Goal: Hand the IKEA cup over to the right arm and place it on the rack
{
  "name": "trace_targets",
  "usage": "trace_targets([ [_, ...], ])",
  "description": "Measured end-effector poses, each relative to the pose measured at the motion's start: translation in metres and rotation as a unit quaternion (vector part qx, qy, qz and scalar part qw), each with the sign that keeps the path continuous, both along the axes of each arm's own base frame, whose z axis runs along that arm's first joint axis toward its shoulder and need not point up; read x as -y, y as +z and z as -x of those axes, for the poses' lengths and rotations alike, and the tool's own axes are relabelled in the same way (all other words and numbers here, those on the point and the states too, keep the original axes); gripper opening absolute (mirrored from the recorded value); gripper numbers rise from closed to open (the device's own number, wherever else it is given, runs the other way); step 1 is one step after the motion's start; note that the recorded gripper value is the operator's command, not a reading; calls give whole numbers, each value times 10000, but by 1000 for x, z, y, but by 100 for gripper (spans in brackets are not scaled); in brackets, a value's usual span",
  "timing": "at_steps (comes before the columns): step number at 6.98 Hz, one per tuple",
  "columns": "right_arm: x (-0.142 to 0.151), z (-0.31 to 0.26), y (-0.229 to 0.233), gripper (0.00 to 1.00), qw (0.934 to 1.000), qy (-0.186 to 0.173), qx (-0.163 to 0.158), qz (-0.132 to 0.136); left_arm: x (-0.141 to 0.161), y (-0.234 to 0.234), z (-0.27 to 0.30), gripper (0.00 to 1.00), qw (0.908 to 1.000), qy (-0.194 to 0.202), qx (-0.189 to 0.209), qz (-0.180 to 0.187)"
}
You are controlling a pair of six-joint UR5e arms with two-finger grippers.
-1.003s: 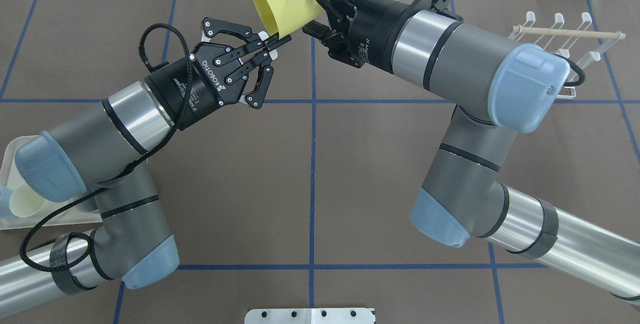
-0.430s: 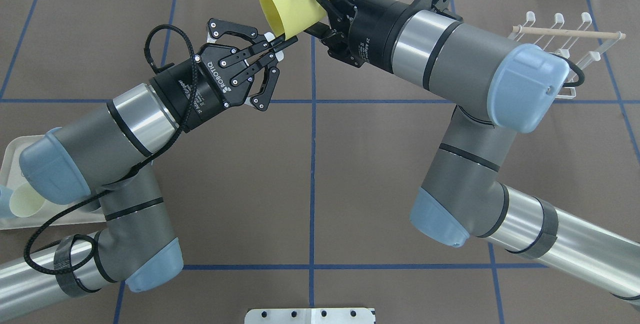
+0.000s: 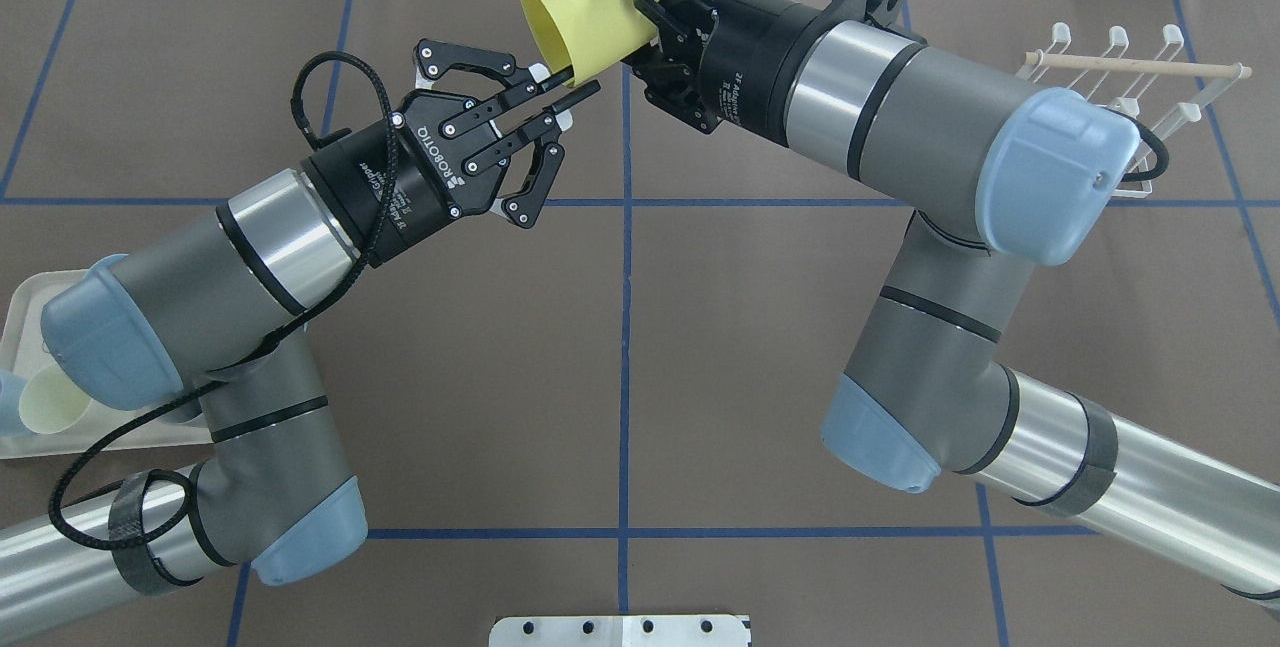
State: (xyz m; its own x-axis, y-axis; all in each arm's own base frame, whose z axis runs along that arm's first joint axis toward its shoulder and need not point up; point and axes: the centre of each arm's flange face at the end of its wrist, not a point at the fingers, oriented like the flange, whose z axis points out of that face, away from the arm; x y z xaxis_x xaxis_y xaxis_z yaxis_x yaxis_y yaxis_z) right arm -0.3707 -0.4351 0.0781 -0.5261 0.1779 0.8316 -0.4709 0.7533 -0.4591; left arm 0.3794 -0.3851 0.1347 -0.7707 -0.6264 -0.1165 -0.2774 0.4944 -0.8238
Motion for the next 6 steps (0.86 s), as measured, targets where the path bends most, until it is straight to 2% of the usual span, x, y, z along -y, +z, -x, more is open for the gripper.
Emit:
trace_targets([
  [4, 11, -14, 1, 0, 9999, 142, 0, 4, -3, -2, 3, 100, 9983, -309, 312, -372],
  [6, 49, -55, 15, 0, 9981, 577, -228, 17, -3, 0, 5, 100, 9975, -355, 396, -455],
])
